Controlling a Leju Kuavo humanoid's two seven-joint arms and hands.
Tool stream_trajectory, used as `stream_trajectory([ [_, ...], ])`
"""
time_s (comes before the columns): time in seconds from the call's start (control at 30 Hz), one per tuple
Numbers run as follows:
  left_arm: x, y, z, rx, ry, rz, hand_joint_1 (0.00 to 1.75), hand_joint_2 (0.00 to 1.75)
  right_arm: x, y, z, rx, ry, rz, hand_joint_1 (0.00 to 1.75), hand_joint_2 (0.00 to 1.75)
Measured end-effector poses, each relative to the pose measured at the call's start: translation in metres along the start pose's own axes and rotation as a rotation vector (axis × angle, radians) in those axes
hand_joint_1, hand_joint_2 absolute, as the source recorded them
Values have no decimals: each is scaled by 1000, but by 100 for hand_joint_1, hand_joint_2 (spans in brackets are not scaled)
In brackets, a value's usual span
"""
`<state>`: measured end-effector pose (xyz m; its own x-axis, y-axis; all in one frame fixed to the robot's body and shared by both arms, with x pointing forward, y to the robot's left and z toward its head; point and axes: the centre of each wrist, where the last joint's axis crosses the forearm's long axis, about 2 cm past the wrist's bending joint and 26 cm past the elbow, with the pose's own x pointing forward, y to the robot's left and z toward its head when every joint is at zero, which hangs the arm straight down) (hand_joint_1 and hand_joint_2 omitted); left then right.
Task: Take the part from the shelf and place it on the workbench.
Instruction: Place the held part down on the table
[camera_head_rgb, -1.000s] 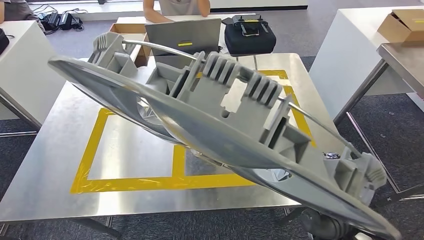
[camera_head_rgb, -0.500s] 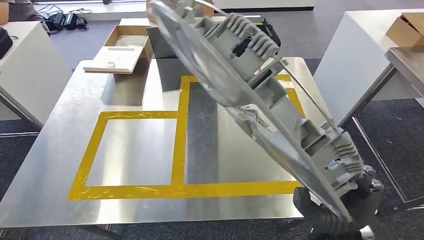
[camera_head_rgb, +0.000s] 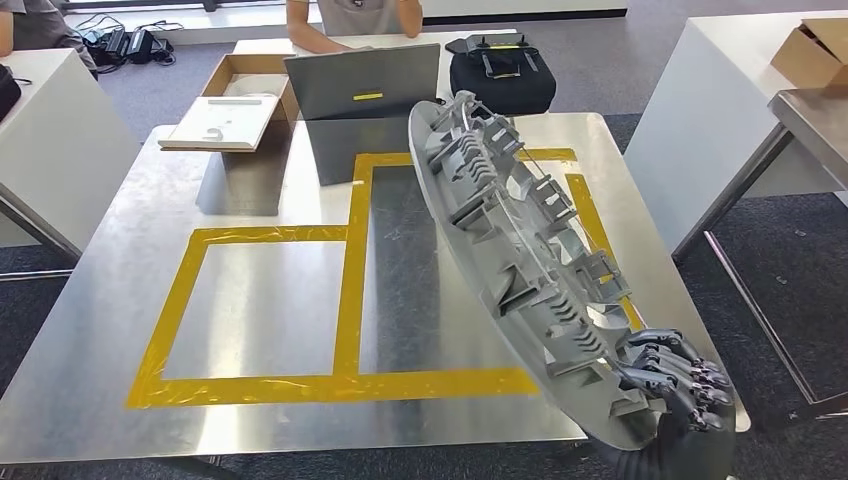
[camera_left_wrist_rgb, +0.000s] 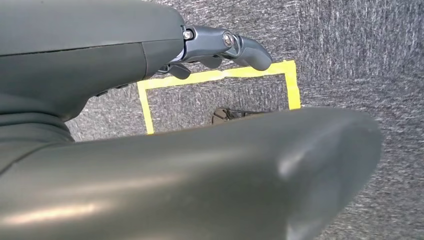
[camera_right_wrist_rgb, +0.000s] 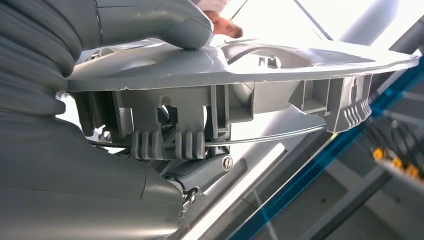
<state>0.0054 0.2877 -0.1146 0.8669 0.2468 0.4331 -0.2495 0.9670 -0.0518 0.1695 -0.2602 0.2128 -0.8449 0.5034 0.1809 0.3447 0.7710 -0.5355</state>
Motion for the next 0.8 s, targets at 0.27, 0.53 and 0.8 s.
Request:
stream_trajectory([
  [0.27, 2, 0, -1, -5, 3, -6, 0, 0, -24, -13, 9, 40, 75, 107, 175, 175],
  [0.53, 4, -2, -2, -27, -1, -19, 0, 0, -54, -10, 19, 246, 229, 146, 175, 175],
  [0.8, 7, -3, -3, -52, 3, -34, 0, 0, -127, 4, 32, 456, 441, 195, 175, 175],
])
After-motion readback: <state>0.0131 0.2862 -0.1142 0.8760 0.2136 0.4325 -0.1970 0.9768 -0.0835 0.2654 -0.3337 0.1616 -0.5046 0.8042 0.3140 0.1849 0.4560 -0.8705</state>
